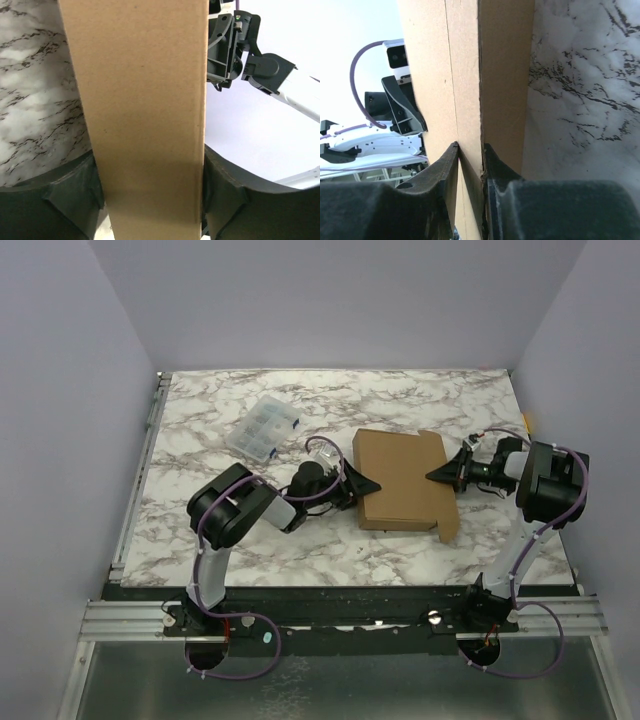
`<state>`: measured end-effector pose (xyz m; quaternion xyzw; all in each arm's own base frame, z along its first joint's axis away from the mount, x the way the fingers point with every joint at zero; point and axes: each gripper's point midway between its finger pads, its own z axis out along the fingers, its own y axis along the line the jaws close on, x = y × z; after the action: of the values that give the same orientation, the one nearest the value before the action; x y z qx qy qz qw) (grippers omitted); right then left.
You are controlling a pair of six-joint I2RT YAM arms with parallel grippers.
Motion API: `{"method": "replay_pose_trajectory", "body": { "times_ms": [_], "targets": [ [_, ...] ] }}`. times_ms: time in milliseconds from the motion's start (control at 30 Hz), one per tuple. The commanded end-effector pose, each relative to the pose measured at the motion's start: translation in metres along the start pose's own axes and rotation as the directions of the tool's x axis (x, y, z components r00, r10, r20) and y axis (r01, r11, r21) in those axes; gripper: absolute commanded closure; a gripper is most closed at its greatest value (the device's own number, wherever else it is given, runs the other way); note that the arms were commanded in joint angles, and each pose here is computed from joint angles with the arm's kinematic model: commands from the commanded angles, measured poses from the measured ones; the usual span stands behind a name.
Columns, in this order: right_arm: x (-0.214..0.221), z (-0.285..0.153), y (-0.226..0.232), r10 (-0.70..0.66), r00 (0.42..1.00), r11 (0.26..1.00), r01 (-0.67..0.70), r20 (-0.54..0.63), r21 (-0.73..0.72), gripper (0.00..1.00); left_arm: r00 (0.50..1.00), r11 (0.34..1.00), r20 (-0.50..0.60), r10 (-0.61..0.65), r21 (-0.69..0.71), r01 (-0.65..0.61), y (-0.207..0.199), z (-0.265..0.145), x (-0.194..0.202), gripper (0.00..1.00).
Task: Fold the paper box
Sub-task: Close the paper box at the center of the board.
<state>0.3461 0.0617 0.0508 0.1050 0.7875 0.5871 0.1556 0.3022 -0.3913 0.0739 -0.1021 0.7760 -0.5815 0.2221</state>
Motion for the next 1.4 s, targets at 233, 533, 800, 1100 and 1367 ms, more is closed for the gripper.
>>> {"method": "replay_pose_trajectory", "body": {
  "times_ms": [233,533,800,1100,1367],
  "targets": [
    [-0.007,-0.012,-0.017,-0.199,0.980,0.962,0.195,0.000,0.191,0.35,0.975,0.973,0.029,0.222,0.051,-0.224,-0.023,-0.003,-0.014,0.80],
    [-0.040,-0.057,0.051,-0.436,0.894,0.886,0.407,0.105,0.221,0.16,0.656,0.634,-0.038,0.754,-0.219,-0.741,-0.066,-0.060,-0.081,0.87],
    [-0.040,-0.080,0.099,-0.530,0.831,0.845,0.500,0.170,0.189,0.14,0.333,0.269,-0.131,0.934,-0.357,-0.895,-0.113,-0.101,-0.133,1.00],
    [-0.041,-0.087,0.104,-0.532,0.824,0.844,0.498,0.194,0.200,0.14,-0.293,-0.393,-0.308,0.905,-0.341,-0.854,-0.191,-0.115,-0.119,1.00],
    [-0.043,-0.092,0.097,-0.519,0.830,0.852,0.481,0.206,0.209,0.14,-0.686,-0.853,-0.556,0.470,-0.086,-0.515,-0.107,-0.110,-0.013,1.00]
  ]
}}
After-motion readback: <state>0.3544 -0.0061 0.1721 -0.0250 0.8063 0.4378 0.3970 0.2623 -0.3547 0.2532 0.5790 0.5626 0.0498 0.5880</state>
